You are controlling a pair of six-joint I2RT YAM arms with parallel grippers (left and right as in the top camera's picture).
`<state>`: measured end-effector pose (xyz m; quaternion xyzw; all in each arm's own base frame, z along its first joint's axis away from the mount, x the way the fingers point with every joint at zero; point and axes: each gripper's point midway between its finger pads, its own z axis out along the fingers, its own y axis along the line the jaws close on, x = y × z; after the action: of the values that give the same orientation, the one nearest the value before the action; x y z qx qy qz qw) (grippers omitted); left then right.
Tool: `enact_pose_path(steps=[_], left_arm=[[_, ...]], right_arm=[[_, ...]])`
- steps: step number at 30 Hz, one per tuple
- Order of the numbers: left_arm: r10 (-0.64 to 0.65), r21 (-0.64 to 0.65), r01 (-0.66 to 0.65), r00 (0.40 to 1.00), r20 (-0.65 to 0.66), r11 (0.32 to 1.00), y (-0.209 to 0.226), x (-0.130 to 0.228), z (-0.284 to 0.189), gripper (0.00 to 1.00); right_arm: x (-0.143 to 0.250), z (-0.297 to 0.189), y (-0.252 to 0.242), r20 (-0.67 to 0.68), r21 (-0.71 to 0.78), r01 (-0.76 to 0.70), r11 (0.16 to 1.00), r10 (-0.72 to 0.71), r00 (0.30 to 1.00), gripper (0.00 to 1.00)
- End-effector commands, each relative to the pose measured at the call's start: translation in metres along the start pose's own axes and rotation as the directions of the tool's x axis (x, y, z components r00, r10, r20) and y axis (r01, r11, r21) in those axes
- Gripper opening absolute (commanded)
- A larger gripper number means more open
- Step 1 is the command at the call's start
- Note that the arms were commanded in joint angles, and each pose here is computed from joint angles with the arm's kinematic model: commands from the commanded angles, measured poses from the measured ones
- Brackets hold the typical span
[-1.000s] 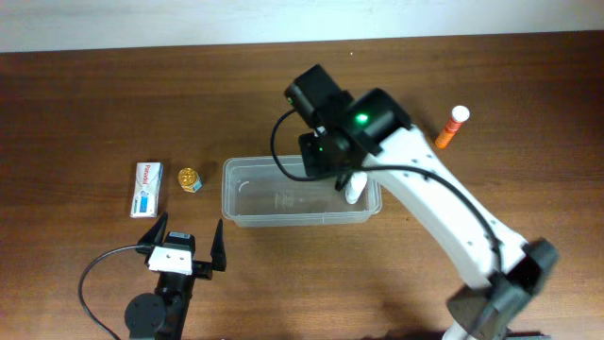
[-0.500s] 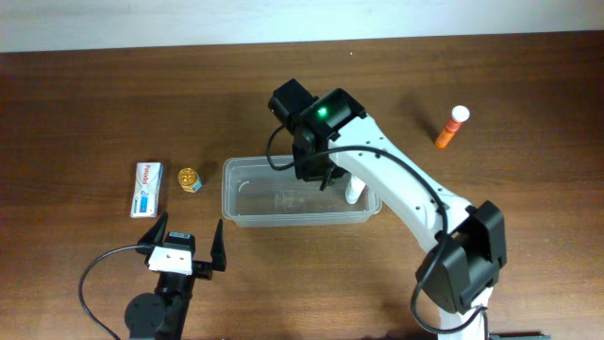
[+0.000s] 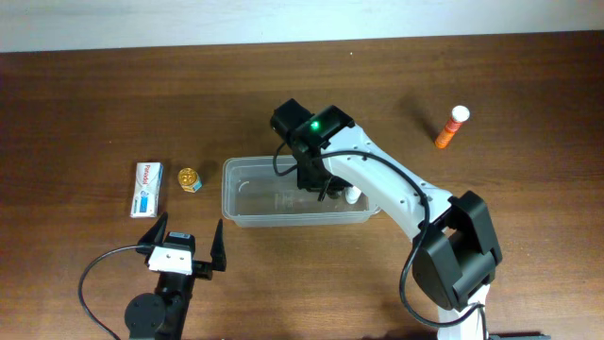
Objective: Pack container
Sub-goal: 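Carry the brown bottle with the right gripper over the container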
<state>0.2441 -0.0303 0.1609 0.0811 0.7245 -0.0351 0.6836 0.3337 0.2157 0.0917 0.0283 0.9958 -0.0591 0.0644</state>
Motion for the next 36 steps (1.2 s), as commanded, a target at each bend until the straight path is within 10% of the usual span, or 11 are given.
enact_pose_path(steps=[1,36], left_arm=[[0.015,-0.006,-0.015,1.000,-0.004,1.000,0.001,0.002,0.000,0.99],[0.015,-0.006,-0.015,1.000,-0.004,1.000,0.001,0.002,0.000,0.99]], right_arm=[[-0.004,0.009,-0.007,0.016,0.027,-0.034,0.999,0.034,0.999,0.22],[-0.011,0.033,-0.010,0.032,0.004,-0.073,0.997,0.073,0.997,0.32]])
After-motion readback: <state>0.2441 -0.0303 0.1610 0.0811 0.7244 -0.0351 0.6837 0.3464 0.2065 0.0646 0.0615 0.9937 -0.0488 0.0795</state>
